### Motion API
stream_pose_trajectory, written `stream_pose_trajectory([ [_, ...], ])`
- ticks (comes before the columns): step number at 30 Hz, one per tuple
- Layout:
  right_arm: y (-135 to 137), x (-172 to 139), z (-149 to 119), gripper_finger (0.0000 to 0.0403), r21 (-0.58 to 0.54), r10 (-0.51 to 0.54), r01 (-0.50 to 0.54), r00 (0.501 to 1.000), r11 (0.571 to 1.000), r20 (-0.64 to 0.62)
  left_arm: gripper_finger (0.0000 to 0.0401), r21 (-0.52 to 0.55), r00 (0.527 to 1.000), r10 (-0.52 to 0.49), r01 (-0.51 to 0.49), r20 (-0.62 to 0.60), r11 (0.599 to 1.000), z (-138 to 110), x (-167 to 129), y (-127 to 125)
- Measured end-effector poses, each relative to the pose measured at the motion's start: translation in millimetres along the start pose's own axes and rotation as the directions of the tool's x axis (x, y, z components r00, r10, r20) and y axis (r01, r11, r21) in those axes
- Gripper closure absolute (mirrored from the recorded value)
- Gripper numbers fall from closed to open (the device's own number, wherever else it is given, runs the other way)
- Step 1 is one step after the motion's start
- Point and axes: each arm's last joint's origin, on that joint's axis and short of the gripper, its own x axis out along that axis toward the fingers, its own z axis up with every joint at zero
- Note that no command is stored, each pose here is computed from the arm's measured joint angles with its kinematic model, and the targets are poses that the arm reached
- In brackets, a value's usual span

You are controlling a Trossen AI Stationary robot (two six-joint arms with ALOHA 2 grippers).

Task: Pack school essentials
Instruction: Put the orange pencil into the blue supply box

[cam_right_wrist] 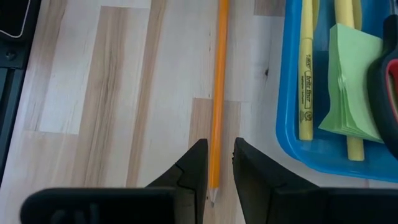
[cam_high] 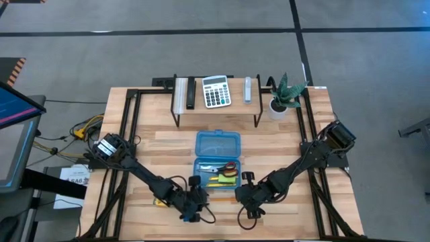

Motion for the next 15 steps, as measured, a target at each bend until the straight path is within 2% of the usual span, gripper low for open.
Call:
stream_pose_trajectory([
  [5, 0, 0, 0, 0.0305, 0.000, 0.000, 0.000, 1.000, 1.000, 0.000, 0.0250, 0.039, 0.999, 0.032, -0.031, -0.017, 0.999, 11, -3, -4],
  [15, 0, 0, 0, 0.0305, 0.000, 0.000, 0.000, 1.000, 1.000, 0.000, 0.0250, 0.050, 0.999, 0.039, -0.037, -0.037, 0.998, 12, -3, -4],
])
